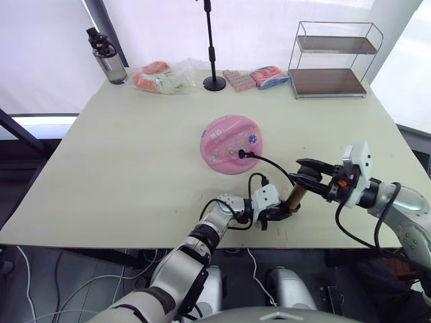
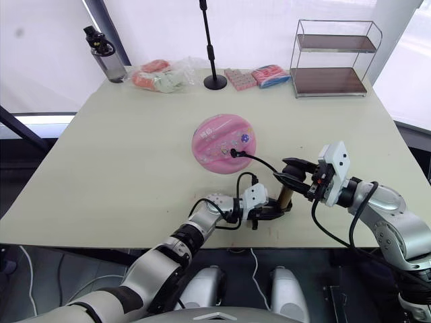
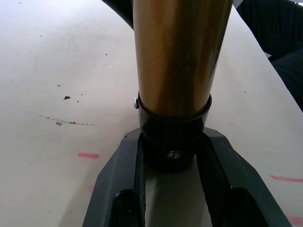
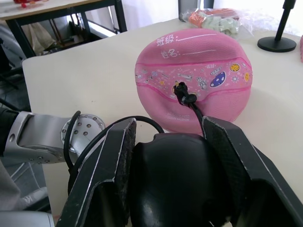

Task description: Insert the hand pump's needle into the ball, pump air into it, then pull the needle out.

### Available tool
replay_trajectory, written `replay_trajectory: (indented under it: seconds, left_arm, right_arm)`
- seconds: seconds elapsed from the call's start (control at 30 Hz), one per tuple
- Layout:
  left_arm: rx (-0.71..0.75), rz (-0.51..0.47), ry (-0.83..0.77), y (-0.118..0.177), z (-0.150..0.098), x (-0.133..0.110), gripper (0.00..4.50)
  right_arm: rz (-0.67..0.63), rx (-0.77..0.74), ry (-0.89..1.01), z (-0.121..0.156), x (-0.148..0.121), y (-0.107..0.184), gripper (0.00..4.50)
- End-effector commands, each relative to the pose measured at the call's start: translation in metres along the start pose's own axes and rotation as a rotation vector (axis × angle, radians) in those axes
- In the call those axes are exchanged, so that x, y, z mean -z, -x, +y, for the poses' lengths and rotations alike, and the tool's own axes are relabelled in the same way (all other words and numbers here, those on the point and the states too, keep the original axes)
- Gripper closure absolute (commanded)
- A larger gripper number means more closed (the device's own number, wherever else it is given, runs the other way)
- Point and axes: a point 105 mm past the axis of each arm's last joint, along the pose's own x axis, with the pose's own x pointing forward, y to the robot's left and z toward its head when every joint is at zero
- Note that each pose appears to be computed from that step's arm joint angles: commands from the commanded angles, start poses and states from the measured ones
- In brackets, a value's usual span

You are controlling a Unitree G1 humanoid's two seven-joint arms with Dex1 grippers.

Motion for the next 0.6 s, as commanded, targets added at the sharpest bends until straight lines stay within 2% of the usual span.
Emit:
replay_trajectory:
  seconds: [0.03,0.17,0.37,0.6]
  left_arm:
    - [0.038,0.100,0.081,0.004,-0.016,0.033,3.43]
    - [0.040,0.100,0.081,0.004,-0.017,0.033,3.43]
    - [0.049,0.099,0.080,0.003,-0.019,0.033,3.43]
    - [0.054,0.101,0.076,0.003,-0.019,0.033,3.43]
  right_arm:
    - [0.026,-0.001,-0.009,-0.005,-0.007,0.007,2.67]
    - [-0.036,-0.038,0.044,-0.005,-0.055,0.014,2.67]
    - [-0.077,-0.060,0.094,-0.002,-0.106,0.028,2.67]
    - [-0.144,-0.056,0.121,-0.001,-0.149,0.043,2.67]
